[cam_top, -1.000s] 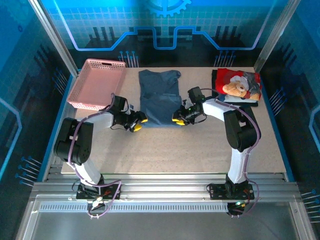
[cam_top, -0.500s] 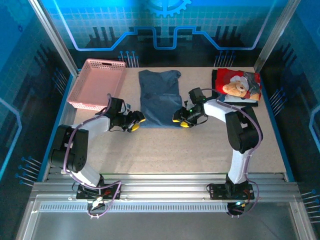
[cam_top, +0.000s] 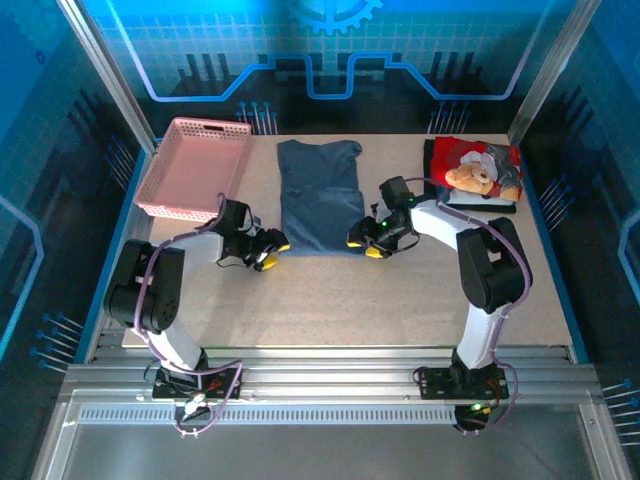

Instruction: Fold and stack the t-shirts

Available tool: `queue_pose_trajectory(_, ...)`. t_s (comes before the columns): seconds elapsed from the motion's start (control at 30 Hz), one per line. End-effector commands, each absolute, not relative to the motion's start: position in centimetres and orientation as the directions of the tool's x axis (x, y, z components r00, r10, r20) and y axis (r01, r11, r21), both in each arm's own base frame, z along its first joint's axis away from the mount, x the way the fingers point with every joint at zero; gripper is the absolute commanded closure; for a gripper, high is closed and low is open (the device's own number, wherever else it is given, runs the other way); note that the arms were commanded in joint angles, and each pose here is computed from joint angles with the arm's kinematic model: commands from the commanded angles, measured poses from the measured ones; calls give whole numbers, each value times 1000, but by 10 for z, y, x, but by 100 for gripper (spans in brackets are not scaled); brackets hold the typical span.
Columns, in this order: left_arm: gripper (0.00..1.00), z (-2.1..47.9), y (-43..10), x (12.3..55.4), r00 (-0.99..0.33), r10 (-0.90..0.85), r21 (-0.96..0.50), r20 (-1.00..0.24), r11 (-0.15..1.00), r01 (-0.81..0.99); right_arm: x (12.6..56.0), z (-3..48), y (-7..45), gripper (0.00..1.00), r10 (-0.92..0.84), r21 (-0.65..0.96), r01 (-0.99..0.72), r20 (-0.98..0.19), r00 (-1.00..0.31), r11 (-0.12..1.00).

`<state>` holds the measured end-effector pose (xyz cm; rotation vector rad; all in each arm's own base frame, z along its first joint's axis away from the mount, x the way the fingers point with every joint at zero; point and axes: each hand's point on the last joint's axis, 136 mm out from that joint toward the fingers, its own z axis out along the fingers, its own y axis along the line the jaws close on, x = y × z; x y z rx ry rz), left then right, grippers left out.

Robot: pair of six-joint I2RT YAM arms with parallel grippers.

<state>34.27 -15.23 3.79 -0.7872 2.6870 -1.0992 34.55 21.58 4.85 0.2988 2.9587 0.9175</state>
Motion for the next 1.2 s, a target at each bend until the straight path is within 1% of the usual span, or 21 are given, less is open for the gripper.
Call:
queue_pose_trajectory(0.0,41,29,-152,348,-835,-542,-684,98,572,-452,345,28,219,39,202,539,202,58,-978,818)
queue_pose_trajectory(0.13,43,21,-155,359,-818,-565,-683,109,556,-475,347,15,224,40,200,514,212,78,-977,831)
queue_pose_trajectory(0.2,45,20,-159,366,-815,-568,-688,114,547,-478,347,9,226,43,208,504,224,89,-974,834)
queue_pose_trajectory(0.33,54,19,-169,379,-820,-561,-685,111,555,-472,349,0,222,58,237,477,255,97,-967,841)
queue_pose_trajectory(0.4,65,16,-170,381,-823,-557,-676,113,564,-475,354,-2,219,67,254,474,268,94,-963,839)
queue_pose_trajectory(0.47,79,13,-168,381,-821,-561,-667,110,571,-479,359,1,220,79,260,486,269,88,-962,831)
queue_pose_trajectory(0.6,98,12,-163,380,-830,-550,-636,89,610,-472,364,11,219,99,255,496,254,68,-965,830)
queue_pose_trajectory(0.63,100,14,-161,380,-833,-548,-630,78,621,-467,363,13,219,100,250,499,249,67,-966,830)
queue_pose_trajectory(0.8,100,19,-155,373,-852,-521,-601,41,669,-438,349,15,216,100,221,495,232,82,-972,837)
queue_pose_trajectory(0.9,100,24,-151,359,-863,-505,-587,29,690,-424,338,21,214,100,218,496,228,80,-973,838)
queue_pose_trajectory(1.0,100,28,-144,338,-872,-489,-568,17,713,-411,321,29,206,100,211,486,221,76,-975,846)
queue_pose_trajectory(1.17,100,27,-140,290,-879,-473,-568,63,707,-421,279,41,202,100,170,473,193,92,-981,860)
